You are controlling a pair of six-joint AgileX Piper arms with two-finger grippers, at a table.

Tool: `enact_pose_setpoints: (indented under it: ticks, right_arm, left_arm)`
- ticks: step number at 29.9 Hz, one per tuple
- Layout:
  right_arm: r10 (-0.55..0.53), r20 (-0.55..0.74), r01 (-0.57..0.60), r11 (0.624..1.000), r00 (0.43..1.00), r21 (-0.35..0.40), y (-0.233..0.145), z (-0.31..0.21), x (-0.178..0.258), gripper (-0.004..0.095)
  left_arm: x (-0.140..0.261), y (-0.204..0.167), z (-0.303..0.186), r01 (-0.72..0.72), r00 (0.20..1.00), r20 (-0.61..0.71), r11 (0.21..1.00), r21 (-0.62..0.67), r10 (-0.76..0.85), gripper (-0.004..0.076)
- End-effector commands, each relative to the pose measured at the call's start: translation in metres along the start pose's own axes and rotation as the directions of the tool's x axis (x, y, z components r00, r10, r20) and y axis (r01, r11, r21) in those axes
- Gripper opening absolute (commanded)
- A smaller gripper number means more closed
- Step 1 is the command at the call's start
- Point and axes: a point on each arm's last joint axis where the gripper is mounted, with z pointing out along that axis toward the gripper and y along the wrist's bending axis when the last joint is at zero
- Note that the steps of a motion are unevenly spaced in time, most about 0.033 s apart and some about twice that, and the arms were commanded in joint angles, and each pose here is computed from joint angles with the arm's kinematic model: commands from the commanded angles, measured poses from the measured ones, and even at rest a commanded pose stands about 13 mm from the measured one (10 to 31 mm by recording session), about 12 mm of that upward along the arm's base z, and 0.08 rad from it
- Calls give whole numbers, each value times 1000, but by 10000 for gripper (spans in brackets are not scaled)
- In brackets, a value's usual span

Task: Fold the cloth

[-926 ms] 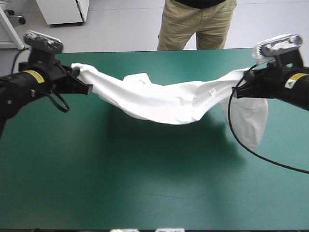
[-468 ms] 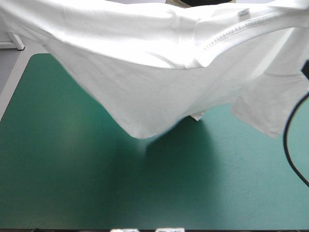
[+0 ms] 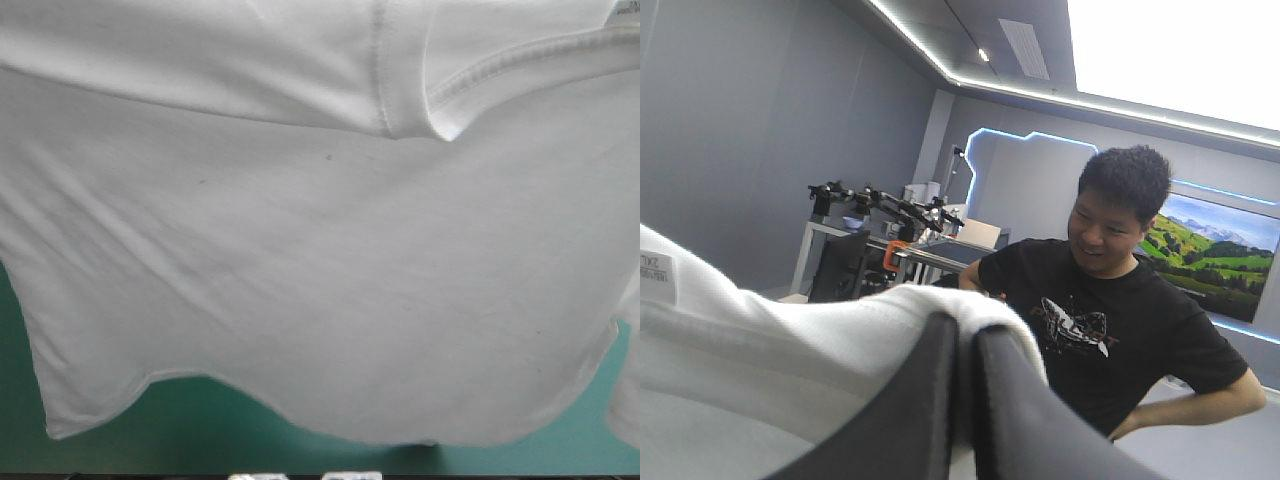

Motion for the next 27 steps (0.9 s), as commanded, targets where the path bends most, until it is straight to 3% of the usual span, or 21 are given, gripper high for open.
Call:
enact_pose_setpoints:
  ticks: [1,7,15,23,27]
  right_arm:
    - [-24,28,22,998,999,63,-7,12,0,-15]
    - [-7,-146,12,1000,989,27,-9,67,33,-15]
    - [9,-416,5,999,909,32,-16,187,125,-17]
    - [19,-656,-37,999,755,-13,-7,296,270,-17]
    - [29,-704,-54,998,710,-14,0,336,345,-17]
  left_arm:
    - [12,0,14,-29,998,-48,999,-27,27,-9]
    - [81,-14,65,-54,948,-313,999,-4,50,-9]
    - [221,-41,146,-110,833,-548,993,-32,74,-9]
    - [351,-77,210,-112,702,-701,992,66,126,-9]
    - [406,-92,228,-120,659,-733,986,114,165,-9]
